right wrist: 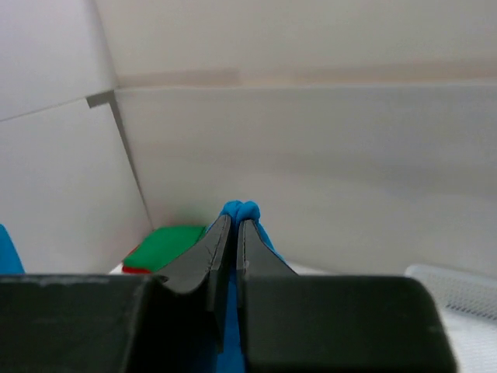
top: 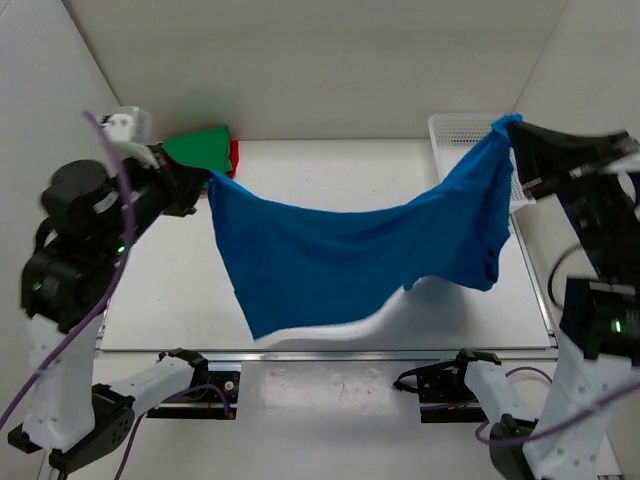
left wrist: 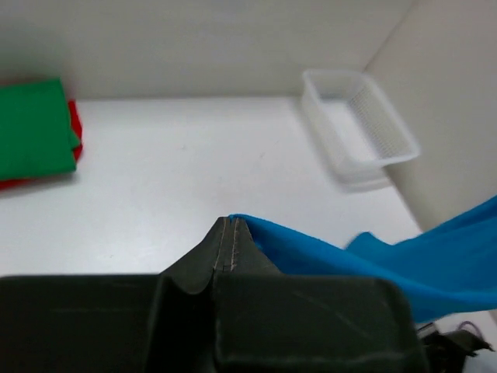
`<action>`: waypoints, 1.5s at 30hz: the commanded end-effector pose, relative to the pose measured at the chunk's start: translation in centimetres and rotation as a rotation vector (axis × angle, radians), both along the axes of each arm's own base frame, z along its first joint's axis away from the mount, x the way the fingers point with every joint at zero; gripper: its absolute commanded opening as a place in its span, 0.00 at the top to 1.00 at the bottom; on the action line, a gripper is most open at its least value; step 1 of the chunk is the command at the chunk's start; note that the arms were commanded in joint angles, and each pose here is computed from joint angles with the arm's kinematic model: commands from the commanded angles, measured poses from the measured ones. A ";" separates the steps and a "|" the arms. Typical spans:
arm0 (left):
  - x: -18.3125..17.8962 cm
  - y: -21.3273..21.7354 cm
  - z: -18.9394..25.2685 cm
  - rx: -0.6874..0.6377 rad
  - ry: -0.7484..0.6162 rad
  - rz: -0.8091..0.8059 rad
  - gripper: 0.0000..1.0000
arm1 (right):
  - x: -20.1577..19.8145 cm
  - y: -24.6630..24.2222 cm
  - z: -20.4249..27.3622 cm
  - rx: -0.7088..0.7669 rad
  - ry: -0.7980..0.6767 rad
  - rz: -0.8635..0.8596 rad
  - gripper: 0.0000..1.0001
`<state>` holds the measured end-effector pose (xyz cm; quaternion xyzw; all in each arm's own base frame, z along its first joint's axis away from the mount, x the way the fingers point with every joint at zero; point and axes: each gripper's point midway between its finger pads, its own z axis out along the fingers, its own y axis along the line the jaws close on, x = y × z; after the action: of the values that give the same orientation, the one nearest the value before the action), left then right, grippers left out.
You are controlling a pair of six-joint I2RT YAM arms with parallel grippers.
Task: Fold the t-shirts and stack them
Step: Flatten out the tshirt
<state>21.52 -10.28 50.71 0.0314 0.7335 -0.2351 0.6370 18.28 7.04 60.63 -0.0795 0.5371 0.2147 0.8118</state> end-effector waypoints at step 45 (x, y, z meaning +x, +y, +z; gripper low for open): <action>4.2 0.2 -44.8 0.260 0.900 0.086 0.38 | 16.5 -3.6 -43.7 -0.092 0.987 -0.162 0.31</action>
<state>24.61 -8.64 4.78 -0.0098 0.9726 -0.0718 0.2208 34.54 4.37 17.34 0.0232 0.8813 0.1406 0.4506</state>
